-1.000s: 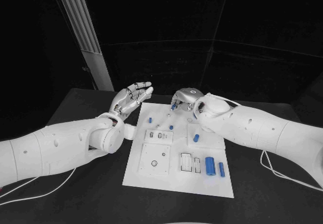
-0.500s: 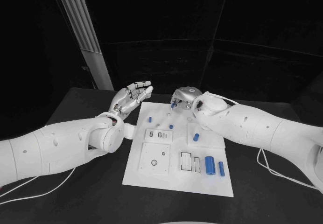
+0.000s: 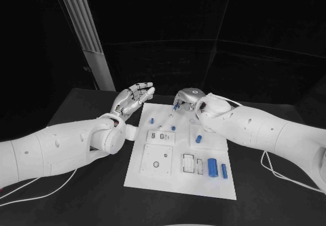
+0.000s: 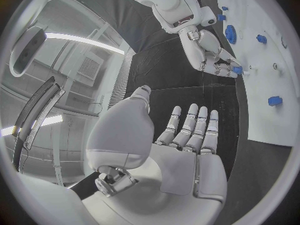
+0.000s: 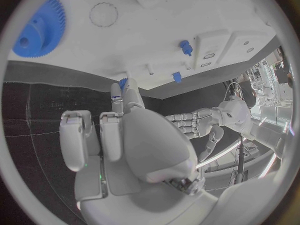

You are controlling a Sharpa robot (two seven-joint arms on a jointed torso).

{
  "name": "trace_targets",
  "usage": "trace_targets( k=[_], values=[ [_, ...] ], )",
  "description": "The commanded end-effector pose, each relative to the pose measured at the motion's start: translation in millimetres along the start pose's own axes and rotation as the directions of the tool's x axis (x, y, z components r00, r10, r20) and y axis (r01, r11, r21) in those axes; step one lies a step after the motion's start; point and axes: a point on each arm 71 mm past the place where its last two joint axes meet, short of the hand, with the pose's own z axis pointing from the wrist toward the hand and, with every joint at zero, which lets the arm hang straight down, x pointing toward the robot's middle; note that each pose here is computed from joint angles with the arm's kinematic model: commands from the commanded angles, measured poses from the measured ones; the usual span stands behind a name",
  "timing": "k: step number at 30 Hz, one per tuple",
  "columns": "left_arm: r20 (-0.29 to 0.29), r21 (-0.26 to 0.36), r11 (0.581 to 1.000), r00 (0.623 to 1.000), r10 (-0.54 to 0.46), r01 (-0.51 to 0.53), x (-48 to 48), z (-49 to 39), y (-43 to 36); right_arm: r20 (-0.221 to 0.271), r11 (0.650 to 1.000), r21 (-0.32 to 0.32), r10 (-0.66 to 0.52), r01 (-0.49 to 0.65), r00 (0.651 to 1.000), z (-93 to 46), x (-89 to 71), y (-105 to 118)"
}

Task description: Assemble the parts on the task board

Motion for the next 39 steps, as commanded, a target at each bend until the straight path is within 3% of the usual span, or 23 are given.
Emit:
trace_targets(
  k=[1, 39],
  values=[
    [-0.013, 0.317, 0.948, 1.0, -0.002, 0.006, 0.8, -2.6, -23.3, 0.001, 1.0, -0.007, -0.005, 0.005, 1.0, 0.1, -1.6, 0.7],
    [-0.014, 0.312, 0.95, 1.0, -0.001, 0.005, 1.3, -2.1, -22.9, -0.027, 1.0, -0.006, 0.005, -0.005, 1.0, 5.4, 1.2, 6.5]
  ],
)
